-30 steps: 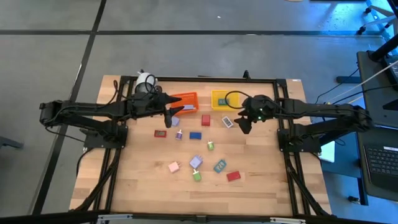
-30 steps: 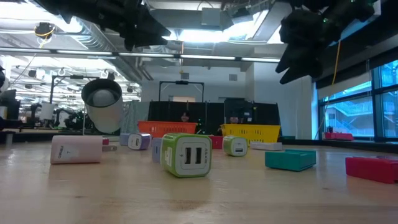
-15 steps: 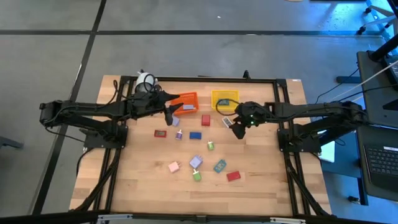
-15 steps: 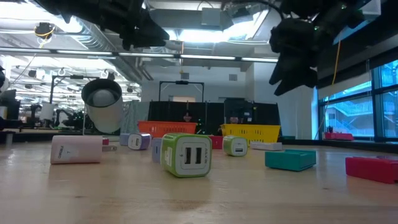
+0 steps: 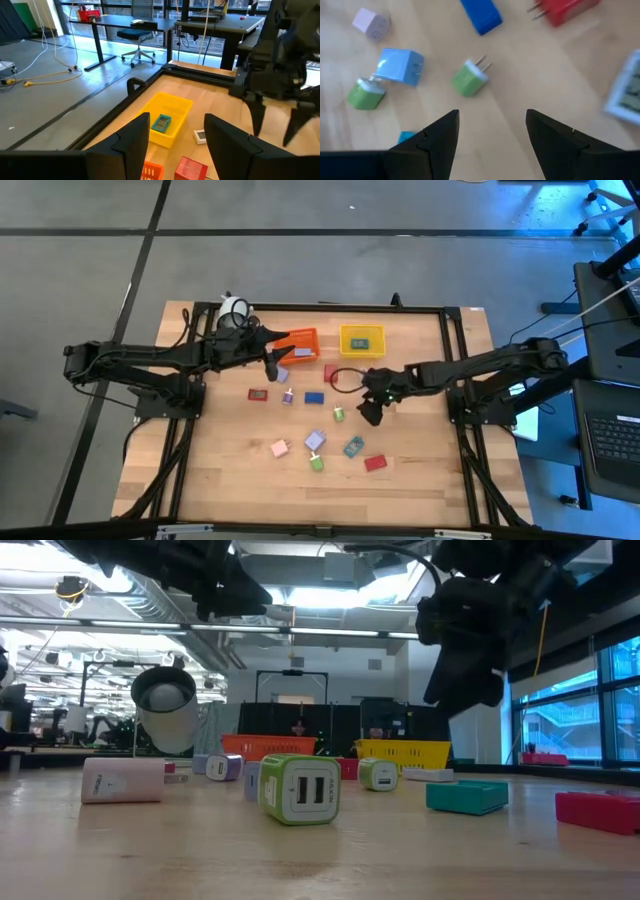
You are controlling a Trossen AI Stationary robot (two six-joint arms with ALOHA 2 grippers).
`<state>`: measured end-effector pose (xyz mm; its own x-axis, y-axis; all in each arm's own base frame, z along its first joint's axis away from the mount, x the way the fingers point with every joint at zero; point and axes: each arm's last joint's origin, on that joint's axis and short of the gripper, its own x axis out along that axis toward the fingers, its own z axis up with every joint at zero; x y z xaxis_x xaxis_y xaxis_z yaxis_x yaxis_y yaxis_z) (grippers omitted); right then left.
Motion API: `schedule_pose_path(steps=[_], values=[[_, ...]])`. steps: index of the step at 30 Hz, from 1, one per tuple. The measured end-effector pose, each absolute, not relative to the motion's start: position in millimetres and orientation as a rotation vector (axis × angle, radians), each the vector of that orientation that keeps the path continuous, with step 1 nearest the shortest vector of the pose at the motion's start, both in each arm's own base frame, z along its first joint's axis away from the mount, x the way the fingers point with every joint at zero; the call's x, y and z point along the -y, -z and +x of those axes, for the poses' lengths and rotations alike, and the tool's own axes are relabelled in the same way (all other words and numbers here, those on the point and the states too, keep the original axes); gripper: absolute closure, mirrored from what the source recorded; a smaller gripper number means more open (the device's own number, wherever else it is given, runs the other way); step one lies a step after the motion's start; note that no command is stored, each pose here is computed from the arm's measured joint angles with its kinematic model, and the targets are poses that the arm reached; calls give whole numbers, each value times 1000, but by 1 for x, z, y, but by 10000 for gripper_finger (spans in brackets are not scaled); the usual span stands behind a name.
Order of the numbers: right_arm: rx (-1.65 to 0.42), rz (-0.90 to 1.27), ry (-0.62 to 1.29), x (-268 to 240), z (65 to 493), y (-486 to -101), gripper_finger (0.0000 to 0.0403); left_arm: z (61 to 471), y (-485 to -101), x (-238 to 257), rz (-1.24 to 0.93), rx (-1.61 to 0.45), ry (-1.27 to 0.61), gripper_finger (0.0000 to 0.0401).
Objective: Pick & Place Office items
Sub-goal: Put the top green charger adapter into the orange bin
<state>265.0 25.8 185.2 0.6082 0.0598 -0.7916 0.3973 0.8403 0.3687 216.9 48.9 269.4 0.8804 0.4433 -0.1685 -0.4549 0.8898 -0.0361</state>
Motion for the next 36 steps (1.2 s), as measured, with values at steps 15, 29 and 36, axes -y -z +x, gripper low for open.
schedule_pose_path(steps=[15, 29, 36], values=[[-920, 660, 154, -45, 308, -181, 170, 217, -268, -49, -81, -169, -469, 216], [-1045, 951, 313, -33, 306, -170, 140, 217, -268, -49, -73, -175, -468, 216], [-1003, 1065, 399, -22, 308, -170, 127, 217, -268, -49, -73, -177, -468, 216]])
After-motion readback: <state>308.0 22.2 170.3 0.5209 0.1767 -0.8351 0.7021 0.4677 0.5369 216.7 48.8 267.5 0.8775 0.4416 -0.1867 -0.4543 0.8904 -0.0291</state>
